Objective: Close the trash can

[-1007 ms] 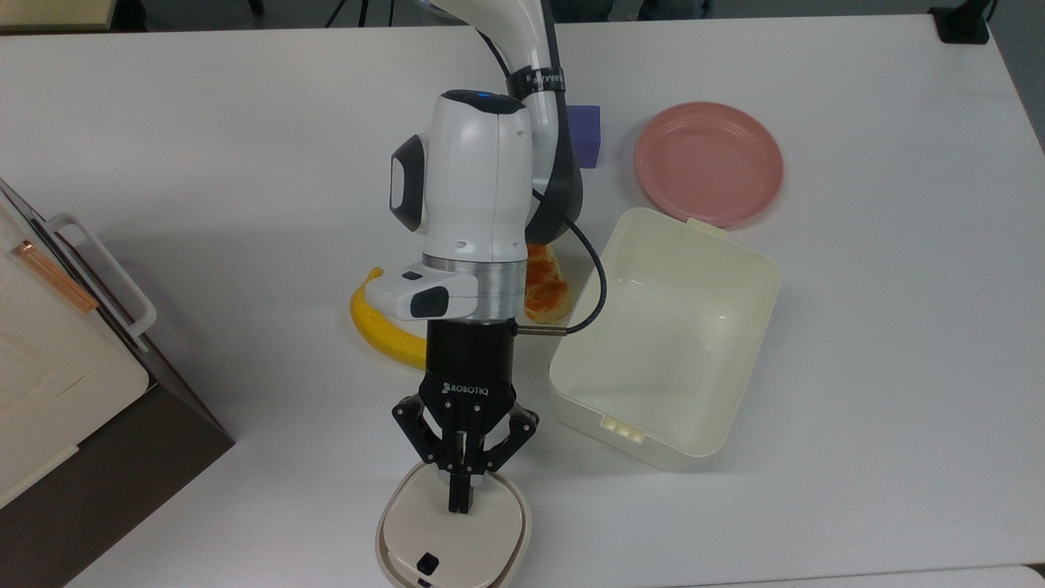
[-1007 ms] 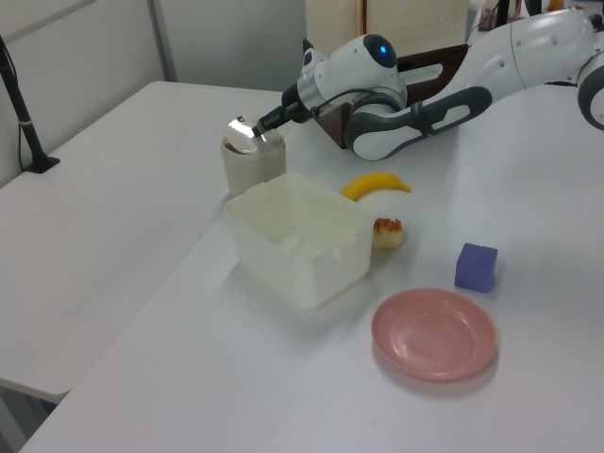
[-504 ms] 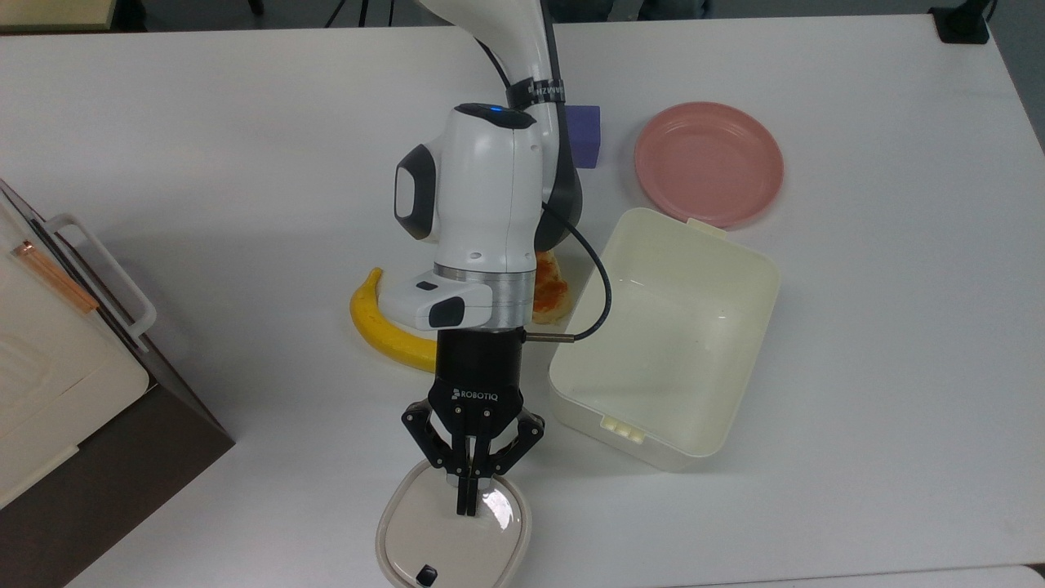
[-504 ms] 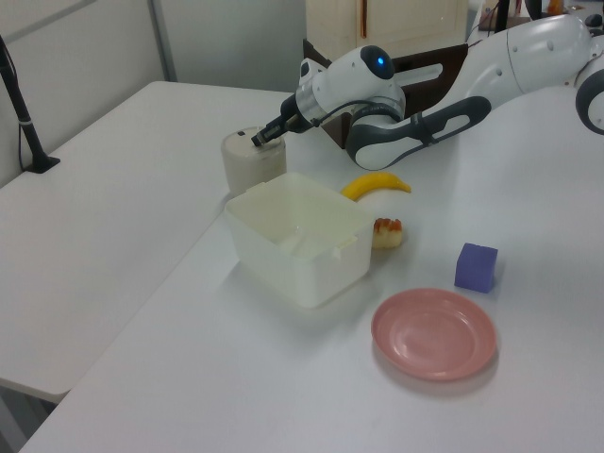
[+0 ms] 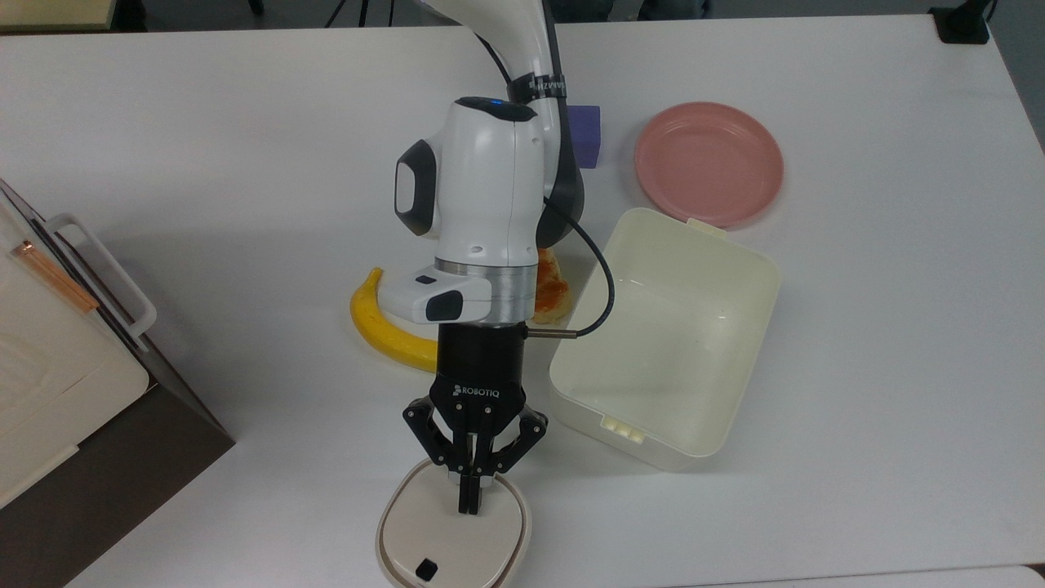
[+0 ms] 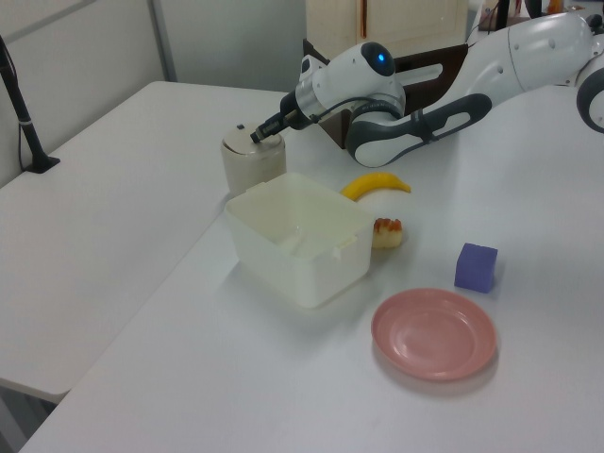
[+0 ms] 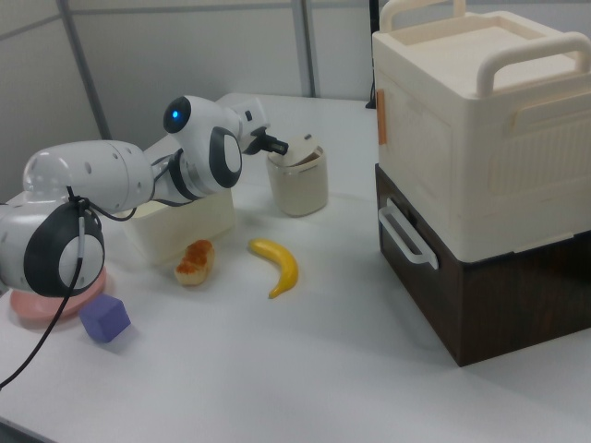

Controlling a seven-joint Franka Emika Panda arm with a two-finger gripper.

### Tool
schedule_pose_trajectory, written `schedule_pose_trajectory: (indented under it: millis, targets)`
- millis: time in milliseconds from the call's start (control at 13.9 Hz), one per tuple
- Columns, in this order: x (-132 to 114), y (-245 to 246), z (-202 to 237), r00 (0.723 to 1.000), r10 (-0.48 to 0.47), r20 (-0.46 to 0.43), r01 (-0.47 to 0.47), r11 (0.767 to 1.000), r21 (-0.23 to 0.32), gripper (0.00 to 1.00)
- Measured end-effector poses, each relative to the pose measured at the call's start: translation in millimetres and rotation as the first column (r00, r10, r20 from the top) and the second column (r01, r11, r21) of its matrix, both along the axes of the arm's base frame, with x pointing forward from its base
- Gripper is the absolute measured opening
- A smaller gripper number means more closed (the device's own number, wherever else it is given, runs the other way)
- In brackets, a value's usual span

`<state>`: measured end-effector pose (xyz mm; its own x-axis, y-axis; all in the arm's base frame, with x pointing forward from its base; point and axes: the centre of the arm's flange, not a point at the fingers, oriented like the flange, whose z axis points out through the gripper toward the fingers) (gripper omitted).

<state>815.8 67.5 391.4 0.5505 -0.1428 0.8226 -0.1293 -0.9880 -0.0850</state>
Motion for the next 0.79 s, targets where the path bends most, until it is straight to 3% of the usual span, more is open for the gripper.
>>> schedule_pose_trajectory:
  millis: [432, 648, 791]
  targets:
    - [-5.6, 3.0, 49.4, 1.0, -0.023, 0.017, 0.023, 0.999, 0.034, 0.06]
    - [-7.8, -4.4, 66.5, 0.997, -0.075, -0.03, 0.078, 0.992, 0.101, 0.06]
    - [-7.8, -5.5, 66.0, 0.996, -0.086, -0.033, 0.09, 0.989, 0.119, 0.06]
